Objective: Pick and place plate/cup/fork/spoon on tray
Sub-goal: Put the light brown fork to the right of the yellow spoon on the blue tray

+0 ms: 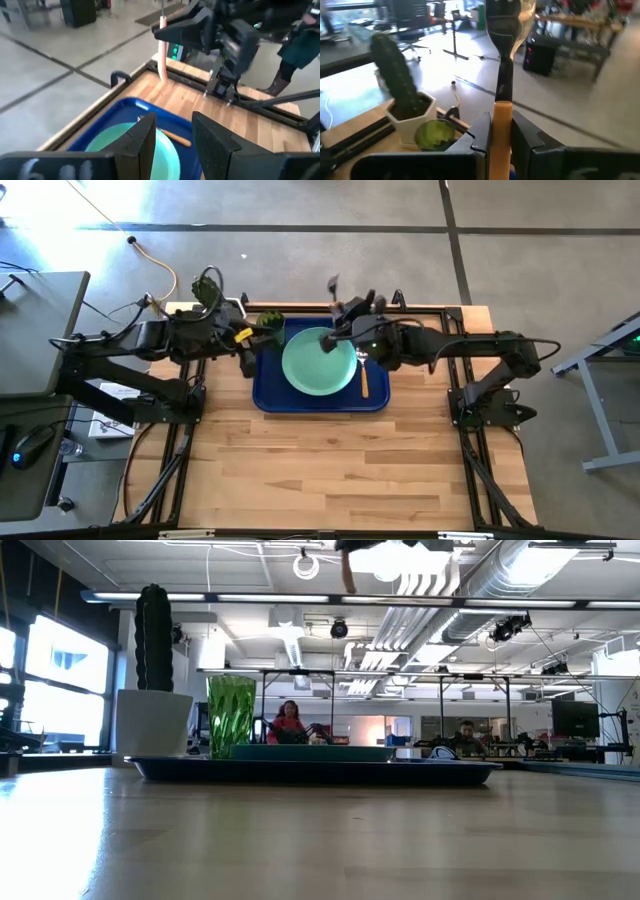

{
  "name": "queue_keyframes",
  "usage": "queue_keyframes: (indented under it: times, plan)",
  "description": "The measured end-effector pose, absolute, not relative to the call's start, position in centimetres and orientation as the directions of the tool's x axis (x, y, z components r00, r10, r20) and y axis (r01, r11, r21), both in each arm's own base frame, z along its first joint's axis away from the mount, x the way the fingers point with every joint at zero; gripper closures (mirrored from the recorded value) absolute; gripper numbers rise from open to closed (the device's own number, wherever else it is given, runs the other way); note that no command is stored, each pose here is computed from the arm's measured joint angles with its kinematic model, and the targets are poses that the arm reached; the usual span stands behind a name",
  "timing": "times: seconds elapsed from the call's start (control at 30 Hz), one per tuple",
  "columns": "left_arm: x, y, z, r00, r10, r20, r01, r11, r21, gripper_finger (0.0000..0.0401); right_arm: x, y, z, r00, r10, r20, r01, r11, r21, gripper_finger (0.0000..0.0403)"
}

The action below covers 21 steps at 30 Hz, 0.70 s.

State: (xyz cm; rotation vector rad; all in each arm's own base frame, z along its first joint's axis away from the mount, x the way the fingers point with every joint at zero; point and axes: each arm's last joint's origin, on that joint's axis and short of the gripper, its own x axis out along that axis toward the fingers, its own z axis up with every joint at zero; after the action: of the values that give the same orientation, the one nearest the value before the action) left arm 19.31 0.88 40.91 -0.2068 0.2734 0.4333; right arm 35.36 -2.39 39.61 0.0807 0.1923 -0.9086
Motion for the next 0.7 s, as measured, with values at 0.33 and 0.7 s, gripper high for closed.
queue_keyframes:
  times: [0.33,0.7]
  plan:
    - [16.7,1.0,42.1,0.884,0.397,-0.247,-0.403,0.915,0.027,0.0286,32.2,-5.2,38.5,0.443,-0.816,-0.372,0.895,0.426,0.131,0.0378]
    - [14.9,1.1,42.3,0.861,0.449,-0.239,-0.407,0.89,0.204,0.0286,31.1,-5.9,33.7,0.311,-0.749,-0.585,0.95,0.223,0.221,0.0378]
